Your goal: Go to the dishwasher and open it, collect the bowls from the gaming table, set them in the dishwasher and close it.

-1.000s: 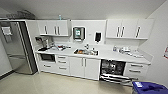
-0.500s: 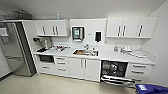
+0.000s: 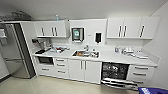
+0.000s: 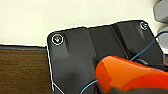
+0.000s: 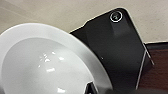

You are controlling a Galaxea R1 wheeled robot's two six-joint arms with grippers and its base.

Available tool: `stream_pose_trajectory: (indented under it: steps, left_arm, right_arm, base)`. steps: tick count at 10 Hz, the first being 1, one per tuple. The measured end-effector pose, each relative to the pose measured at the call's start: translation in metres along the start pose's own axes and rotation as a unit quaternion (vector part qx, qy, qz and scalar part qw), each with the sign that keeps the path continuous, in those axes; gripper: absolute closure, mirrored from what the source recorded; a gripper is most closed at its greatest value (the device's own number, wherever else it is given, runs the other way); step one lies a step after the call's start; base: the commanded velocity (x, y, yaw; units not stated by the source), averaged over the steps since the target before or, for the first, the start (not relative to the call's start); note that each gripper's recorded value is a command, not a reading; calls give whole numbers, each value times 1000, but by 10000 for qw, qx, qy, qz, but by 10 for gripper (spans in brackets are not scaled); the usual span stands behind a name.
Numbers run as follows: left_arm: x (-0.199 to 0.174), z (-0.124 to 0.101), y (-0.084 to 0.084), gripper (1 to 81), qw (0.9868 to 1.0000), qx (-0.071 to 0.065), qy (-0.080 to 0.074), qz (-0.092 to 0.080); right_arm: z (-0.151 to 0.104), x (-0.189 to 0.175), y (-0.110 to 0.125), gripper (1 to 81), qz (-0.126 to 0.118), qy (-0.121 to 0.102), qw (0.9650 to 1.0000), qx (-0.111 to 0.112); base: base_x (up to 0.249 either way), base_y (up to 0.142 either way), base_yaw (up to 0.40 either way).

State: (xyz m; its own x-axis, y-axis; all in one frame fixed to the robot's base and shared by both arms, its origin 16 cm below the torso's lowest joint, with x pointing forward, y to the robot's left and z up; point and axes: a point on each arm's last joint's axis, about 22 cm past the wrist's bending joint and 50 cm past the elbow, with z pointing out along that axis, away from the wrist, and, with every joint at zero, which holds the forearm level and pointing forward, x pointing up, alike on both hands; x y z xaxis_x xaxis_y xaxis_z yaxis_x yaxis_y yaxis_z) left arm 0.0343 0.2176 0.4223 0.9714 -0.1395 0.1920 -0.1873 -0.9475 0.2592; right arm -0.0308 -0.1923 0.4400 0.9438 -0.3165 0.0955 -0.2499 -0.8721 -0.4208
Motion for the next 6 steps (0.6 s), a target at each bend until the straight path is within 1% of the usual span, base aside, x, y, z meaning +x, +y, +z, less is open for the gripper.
stream_pose_trajectory:
  steps: [2,3,4,5,6]
  left_arm:
    - [1,0,-2,811,10000,10,14,4]
    - [3,-3,-13,811,10000,86,-3,14]
    - [4,-3,-16,811,9999,111,4,16]
    - [1,-2,-12,811,10000,85,-12,10]
    - [0,0,-1,811,10000,8,-11,0]
  right_arm:
    - [-1,-1,2,811,-1,-4,10000,-18]
    - [4,-5,-12,811,76,-26,9999,61]
    - [1,5,0,811,-1,35,10000,-6]
    - [0,5,1,811,-11,32,10000,-13]
    - [1,2,-1,811,-6,18,10000,-4]
  base:
    - [147,0,0]
    - [147,0,0]
    - [147,0,0]
    - [149,0,0]
    - [152,0,0]
